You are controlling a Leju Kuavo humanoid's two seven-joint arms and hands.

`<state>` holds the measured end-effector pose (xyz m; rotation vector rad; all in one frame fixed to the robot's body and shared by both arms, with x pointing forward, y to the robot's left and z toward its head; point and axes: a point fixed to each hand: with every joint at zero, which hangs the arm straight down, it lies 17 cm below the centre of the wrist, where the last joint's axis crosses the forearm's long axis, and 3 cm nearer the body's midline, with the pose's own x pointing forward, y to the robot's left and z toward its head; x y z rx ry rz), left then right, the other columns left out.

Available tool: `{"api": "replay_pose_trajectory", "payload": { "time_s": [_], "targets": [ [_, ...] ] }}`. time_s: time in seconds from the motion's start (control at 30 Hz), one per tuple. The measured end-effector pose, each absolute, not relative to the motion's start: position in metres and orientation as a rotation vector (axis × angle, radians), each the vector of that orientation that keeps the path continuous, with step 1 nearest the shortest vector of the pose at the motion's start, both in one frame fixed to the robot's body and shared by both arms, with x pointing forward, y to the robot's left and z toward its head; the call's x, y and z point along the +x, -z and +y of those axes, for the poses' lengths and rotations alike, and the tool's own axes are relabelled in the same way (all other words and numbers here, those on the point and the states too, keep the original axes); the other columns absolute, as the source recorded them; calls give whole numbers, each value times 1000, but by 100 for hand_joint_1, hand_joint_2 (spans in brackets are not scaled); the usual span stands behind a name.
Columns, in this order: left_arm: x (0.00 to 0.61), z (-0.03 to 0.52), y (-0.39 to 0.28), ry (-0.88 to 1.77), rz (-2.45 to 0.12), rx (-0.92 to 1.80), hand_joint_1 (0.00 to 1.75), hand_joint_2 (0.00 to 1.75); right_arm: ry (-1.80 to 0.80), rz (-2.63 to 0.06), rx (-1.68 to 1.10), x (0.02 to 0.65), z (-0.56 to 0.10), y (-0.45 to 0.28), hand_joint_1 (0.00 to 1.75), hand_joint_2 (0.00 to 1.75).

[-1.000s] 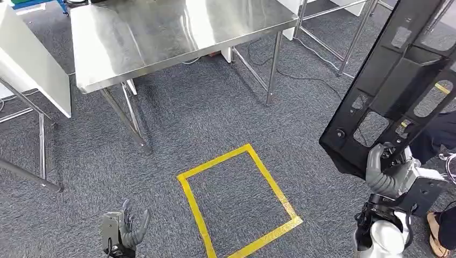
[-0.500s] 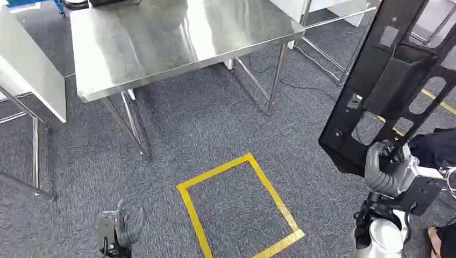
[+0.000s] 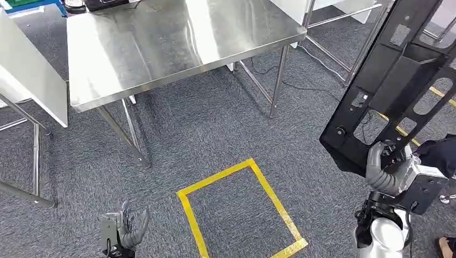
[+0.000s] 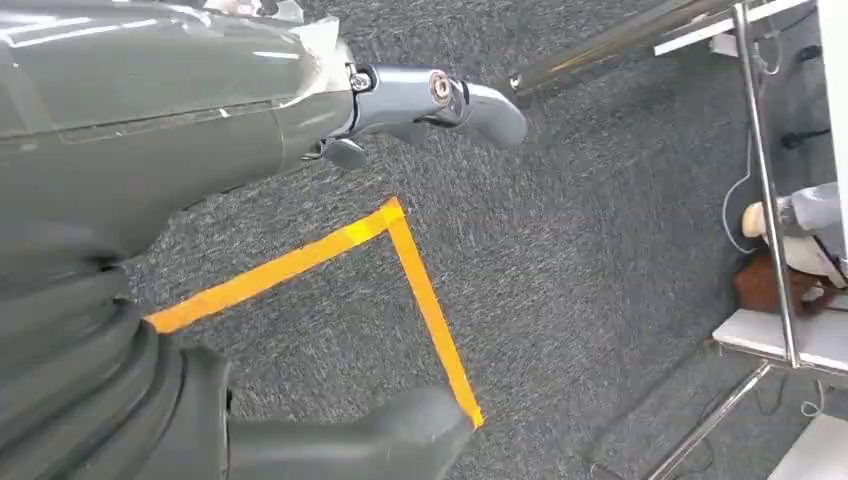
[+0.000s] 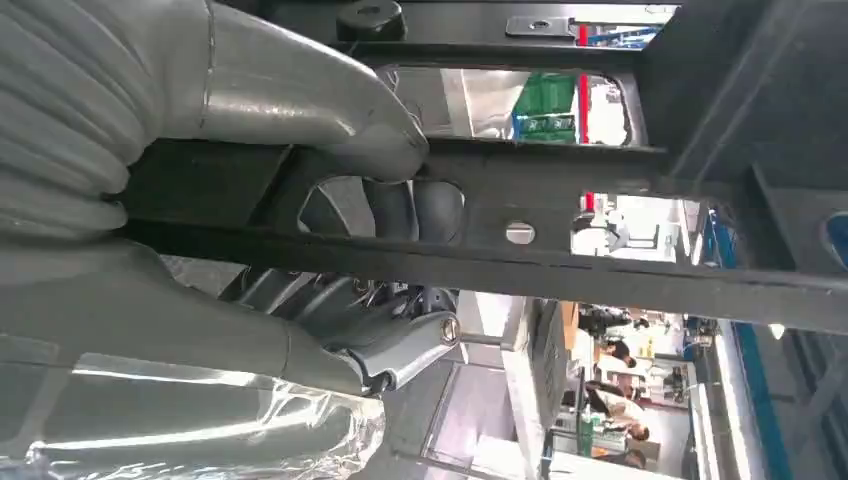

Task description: Take the parts from the cabinet and place them on the table.

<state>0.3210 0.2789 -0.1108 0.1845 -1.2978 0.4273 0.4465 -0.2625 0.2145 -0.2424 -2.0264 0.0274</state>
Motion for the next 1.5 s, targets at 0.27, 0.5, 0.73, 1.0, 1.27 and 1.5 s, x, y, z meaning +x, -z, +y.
{"api": "replay_pose_trajectory", "payload": {
  "time_s": [0.27,0.5,0.73,1.0,1.27,1.5],
  "targets": [
    [317,282,113,-422,-1292,190,0,175,-27,-2025,-241,446,-262,-214,175,175],
    [323,281,109,-416,-1306,176,0,175,-31,-2019,-242,445,-262,-211,175,175],
    [321,280,111,-420,-1301,173,0,175,-29,-1996,-243,443,-264,-204,175,175],
    [317,285,113,-422,-1296,181,0,175,-19,-2000,-246,441,-265,-206,175,175],
    [312,286,117,-420,-1286,183,0,175,-18,-1994,-244,441,-265,-204,175,175],
    [318,286,113,-420,-1298,181,0,175,-18,-2004,-245,443,-265,-209,175,175]
  ]
}}
